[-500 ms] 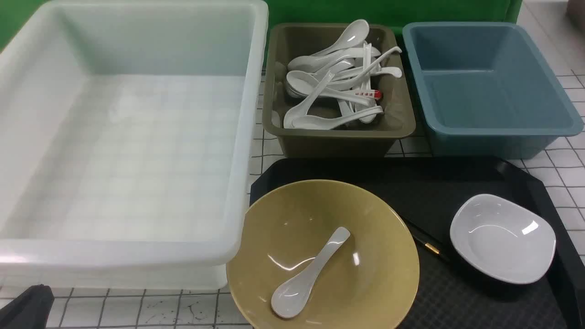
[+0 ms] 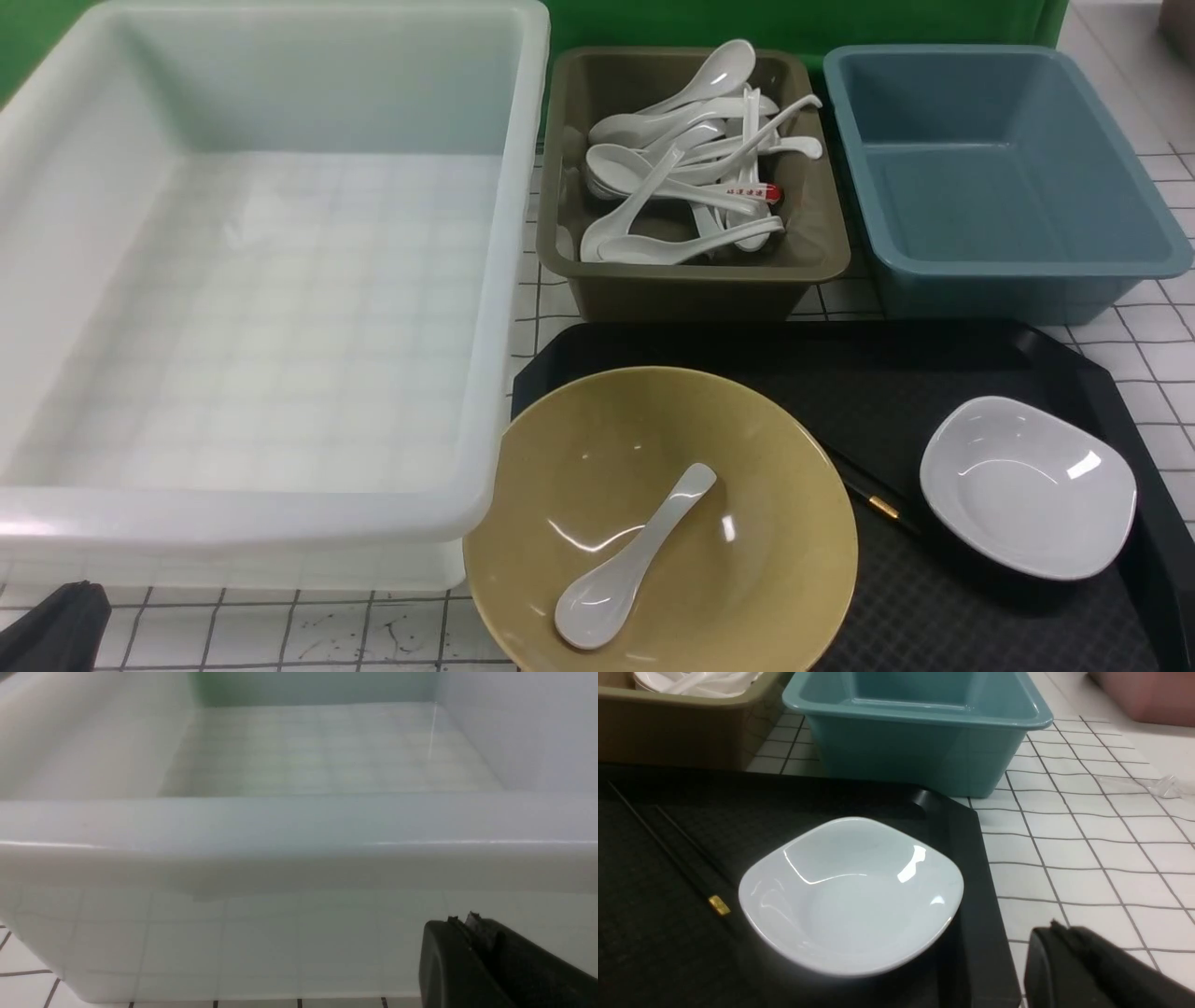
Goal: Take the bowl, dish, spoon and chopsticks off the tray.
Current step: Use the left arm to grab the soup spoon in the middle
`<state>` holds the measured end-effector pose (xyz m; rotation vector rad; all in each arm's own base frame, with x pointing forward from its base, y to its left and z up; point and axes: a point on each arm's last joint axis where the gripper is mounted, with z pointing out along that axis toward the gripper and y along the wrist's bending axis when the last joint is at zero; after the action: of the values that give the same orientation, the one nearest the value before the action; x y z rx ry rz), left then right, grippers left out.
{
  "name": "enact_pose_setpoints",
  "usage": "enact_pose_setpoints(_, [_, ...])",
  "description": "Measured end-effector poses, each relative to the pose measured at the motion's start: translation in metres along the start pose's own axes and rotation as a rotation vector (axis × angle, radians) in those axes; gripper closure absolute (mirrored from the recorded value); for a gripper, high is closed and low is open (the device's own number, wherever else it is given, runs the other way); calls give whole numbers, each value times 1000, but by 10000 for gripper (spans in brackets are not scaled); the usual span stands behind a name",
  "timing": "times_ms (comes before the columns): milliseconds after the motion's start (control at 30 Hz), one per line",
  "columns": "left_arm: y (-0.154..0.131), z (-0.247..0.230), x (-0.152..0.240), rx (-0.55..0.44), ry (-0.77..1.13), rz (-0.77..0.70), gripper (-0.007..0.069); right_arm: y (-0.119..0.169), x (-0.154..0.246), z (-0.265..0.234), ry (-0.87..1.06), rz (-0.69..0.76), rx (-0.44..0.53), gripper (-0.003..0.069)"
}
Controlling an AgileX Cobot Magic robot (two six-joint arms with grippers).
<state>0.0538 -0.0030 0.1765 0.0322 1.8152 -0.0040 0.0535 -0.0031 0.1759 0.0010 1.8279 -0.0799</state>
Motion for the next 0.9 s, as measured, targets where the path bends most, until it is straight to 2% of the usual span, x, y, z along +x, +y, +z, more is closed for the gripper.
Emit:
enact_pose_setpoints(600, [0, 0, 0, 0, -2, -1, 631, 0, -1, 0, -6, -3, 0, 587])
enact_pose_setpoints(900, [1, 0, -6, -12, -65, 0, 631, -1, -12, -1, -138, -3, 8, 580])
